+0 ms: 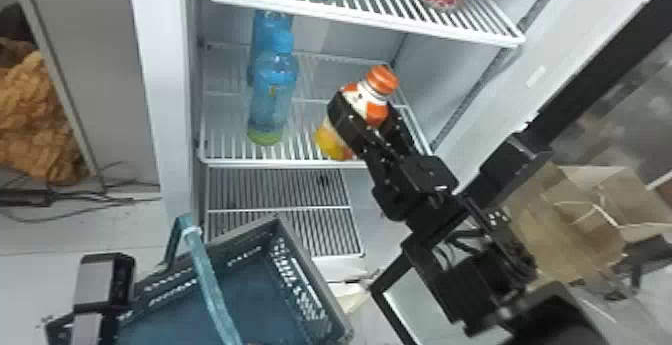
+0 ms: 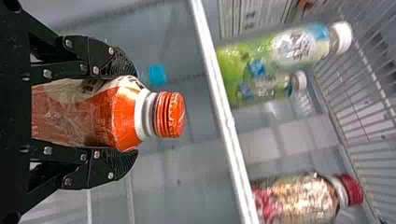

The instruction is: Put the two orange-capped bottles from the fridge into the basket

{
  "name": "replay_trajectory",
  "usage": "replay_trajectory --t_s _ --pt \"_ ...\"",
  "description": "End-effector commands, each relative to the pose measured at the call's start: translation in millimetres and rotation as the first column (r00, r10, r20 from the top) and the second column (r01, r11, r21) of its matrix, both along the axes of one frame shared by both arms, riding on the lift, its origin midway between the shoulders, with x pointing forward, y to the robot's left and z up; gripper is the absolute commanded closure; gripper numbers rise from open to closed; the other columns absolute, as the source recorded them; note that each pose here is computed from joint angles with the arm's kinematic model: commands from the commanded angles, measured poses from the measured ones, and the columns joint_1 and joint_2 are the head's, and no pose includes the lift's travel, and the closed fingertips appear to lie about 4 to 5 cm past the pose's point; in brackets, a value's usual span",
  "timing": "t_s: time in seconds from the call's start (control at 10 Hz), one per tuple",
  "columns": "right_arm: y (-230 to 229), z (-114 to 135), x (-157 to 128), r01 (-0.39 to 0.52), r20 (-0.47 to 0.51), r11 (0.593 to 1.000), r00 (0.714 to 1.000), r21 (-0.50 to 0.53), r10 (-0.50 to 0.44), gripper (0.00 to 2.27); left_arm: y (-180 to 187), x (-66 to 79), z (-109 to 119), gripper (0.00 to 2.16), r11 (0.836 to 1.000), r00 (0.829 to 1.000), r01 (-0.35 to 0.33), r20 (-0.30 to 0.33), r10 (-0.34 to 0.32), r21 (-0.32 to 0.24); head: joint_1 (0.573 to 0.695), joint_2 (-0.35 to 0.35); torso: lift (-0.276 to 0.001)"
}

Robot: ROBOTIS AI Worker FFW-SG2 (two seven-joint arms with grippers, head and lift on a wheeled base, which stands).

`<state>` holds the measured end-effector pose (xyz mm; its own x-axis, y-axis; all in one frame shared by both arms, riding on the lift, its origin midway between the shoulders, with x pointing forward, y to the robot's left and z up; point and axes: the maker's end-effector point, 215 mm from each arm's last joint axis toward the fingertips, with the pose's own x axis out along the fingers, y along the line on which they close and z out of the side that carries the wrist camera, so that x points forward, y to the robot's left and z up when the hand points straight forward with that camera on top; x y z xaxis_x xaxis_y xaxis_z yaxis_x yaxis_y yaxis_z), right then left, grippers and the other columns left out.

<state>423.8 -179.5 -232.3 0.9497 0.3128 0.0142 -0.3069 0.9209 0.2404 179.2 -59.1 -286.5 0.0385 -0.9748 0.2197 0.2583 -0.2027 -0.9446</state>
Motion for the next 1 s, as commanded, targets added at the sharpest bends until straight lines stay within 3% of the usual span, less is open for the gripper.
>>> replay_trajectory --t_s 0.0,0.3,0.5,0.6,0.9 --pt "28.1 -1.0 -33.2 -0.103 -0.109 0.995 0.989 0.003 0.103 0.76 0.5 0.3 -0.2 1.18 1.000 1.000 -0.001 -0.001 0.001 0.000 0.695 -0.350 -0.235" --pt "29.3 -47.8 -75.7 -0.206 -0.336 0.979 0.922 -0.009 0.191 0.76 0.4 -0.3 -0.4 1.18 1.000 1.000 0.001 -0.002 -0.001 0.001 0.695 -0.350 -0.235" --pt "41.6 -89.3 -118.4 -0.302 -0.529 0.953 0.810 -0.008 0.253 0.75 0.3 -1.0 -0.5 1.18 1.000 1.000 0.003 -0.003 -0.003 0.001 0.695 -0.350 -0.235" --pt "46.5 -95.6 -124.9 -0.327 -0.557 0.945 0.784 0.004 0.274 0.75 0.3 -0.9 -1.1 1.18 1.000 1.000 0.003 -0.002 -0.003 0.003 0.695 -0.350 -0.235" --pt "57.0 -110.1 -127.0 -0.356 -0.586 0.934 0.750 0.034 0.307 0.75 0.4 -0.7 -1.6 1.18 1.000 1.000 0.005 -0.003 -0.005 0.004 0.695 -0.350 -0.235"
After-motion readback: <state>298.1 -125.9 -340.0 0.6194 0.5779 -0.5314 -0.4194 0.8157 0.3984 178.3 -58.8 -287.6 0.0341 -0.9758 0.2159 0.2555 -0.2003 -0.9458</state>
